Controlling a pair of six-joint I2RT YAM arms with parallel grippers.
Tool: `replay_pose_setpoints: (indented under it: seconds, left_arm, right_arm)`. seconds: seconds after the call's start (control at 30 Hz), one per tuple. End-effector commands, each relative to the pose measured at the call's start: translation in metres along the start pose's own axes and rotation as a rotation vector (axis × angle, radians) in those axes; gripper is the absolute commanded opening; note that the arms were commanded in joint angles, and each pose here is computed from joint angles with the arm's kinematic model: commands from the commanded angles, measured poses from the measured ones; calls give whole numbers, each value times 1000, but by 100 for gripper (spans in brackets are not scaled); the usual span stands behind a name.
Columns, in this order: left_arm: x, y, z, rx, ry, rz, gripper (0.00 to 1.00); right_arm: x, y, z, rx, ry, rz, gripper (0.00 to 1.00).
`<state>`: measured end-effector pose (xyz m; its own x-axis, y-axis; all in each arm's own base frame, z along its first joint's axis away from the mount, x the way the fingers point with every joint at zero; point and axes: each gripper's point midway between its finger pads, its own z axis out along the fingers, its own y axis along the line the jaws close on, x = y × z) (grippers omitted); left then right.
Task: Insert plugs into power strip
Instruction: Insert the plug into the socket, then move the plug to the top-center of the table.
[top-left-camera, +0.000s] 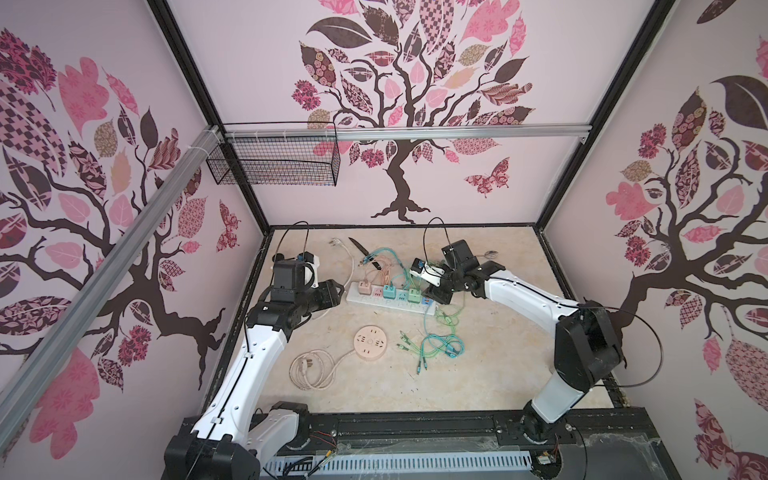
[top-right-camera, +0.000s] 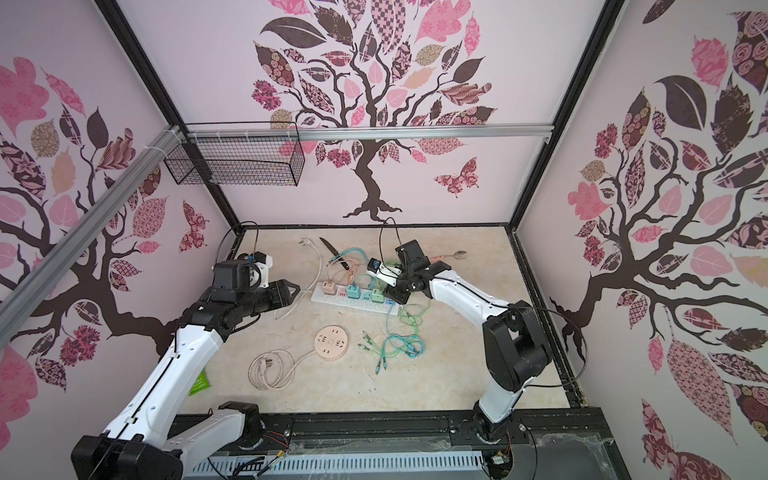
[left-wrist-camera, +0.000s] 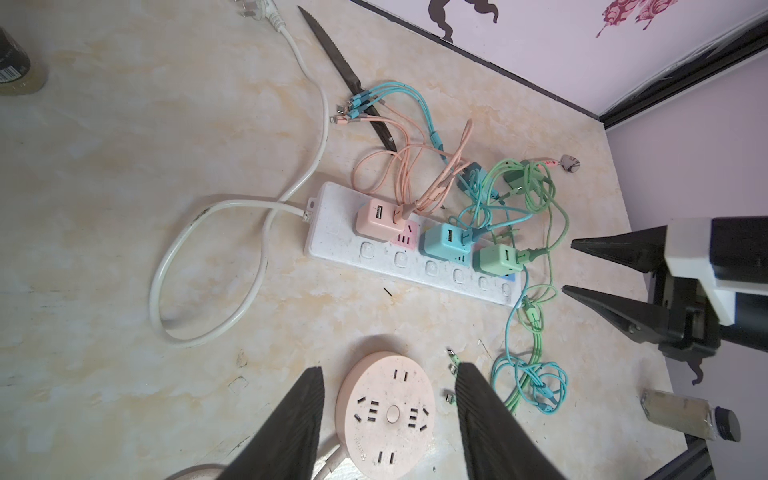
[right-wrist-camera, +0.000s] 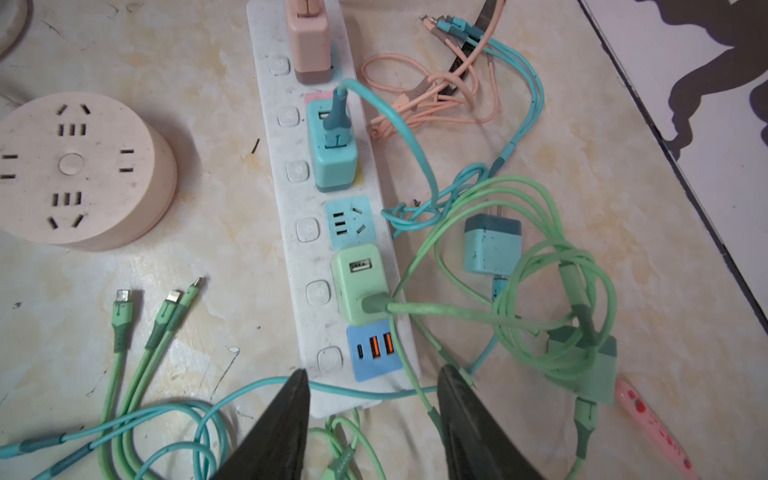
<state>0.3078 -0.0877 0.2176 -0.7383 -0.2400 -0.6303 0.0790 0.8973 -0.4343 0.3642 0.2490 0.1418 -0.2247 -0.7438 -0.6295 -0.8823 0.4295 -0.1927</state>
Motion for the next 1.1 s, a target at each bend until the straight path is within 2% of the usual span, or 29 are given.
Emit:
replay_pose_setpoints:
  seconds: [0.0, 0.23, 0.37, 0.47, 0.57, 0.77, 1.07]
  left_arm:
    - [8, 5, -1, -13, 8, 17, 58]
    - [8, 3, -2, 7, -10, 19, 61]
    - [9, -1, -4, 30, -17, 24, 61]
    - [10, -4, -5, 46, -21, 35, 62]
    - [10, -4, -8, 49, -34, 43, 63]
    - [13, -3, -8, 49, -37, 42, 63]
    - [16, -4, -14, 58, -60, 42, 64]
  right_arm:
    - [-9, -13, -23, 100, -80, 34, 53]
    - [1, -38, -36, 248, -127, 109, 53]
    - [12, -66, -40, 374, -135, 177, 53]
    - [23, -88, -42, 410, -164, 236, 52]
    - [33, -105, -39, 417, -160, 277, 51]
    - [50, -124, -15, 405, -78, 296, 51]
    - [65, -144, 18, 334, -32, 320, 50]
